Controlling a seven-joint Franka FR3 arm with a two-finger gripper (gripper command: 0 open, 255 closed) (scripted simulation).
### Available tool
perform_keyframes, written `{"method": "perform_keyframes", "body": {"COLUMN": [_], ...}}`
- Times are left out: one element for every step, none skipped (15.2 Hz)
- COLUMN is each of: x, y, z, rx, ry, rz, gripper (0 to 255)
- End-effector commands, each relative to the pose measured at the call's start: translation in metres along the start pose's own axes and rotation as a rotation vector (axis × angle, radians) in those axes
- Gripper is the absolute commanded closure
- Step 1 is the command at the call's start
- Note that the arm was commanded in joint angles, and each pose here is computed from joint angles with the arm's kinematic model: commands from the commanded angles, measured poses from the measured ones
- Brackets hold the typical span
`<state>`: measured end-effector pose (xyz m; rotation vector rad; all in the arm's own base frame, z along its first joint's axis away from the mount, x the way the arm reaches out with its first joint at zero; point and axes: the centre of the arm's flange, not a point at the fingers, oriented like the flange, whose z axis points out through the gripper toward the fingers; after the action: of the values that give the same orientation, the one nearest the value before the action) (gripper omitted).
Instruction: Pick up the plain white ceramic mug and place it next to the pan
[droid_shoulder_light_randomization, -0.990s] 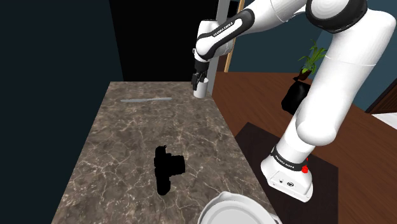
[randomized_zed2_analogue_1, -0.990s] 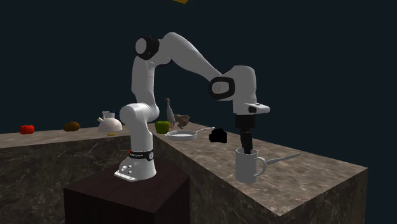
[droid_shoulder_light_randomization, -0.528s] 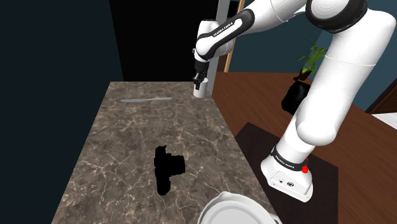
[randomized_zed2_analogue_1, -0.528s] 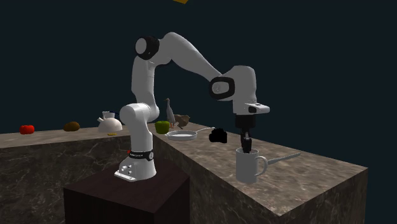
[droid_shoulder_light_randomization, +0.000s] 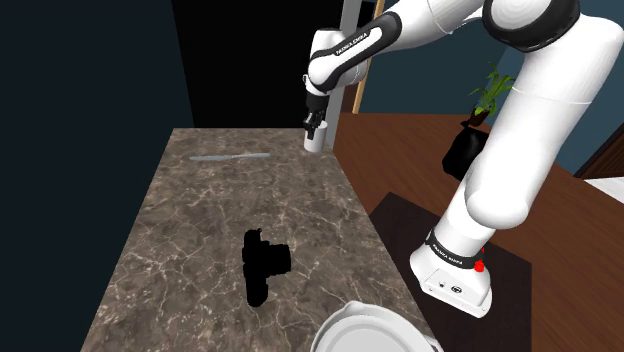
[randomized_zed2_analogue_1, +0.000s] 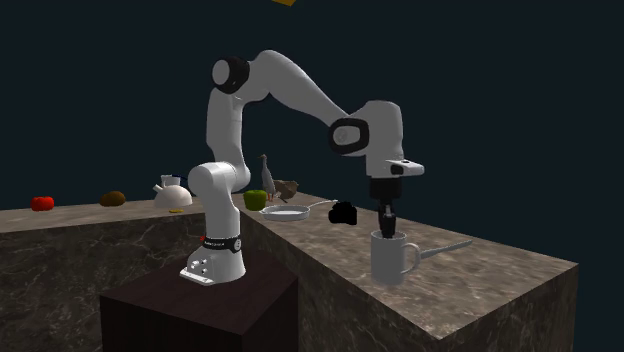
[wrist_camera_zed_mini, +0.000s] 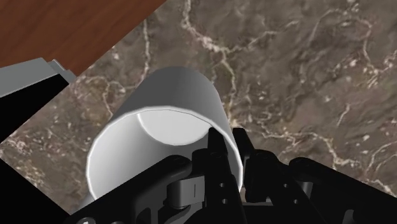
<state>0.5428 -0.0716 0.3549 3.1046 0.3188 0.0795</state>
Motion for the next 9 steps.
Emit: {"method": "perform_keyframes", "body": {"x": [0.000,0.001,0.001,0.001,0.001,0.002,0.002,0.002,0.002], "y": [0.000,0.000,0.001,0.001,0.001,0.001,0.001,0.001,0.001], "z": [-0.010,-0.015,-0.020,-0.026,-0.031,-0.036,-0.042,-0.047,-0.052], "rx": [0.000,0.000,0.000,0.000,0.000,0.000,0.000,0.000,0.000], "ry": [0.000,0.000,0.000,0.000,0.000,0.000,0.000,0.000,0.000], "rz": [0.000,0.000,0.000,0.000,0.000,0.000,0.000,0.000,0.000], "gripper": [255,255,255,255,255,255,255,255,255]}}
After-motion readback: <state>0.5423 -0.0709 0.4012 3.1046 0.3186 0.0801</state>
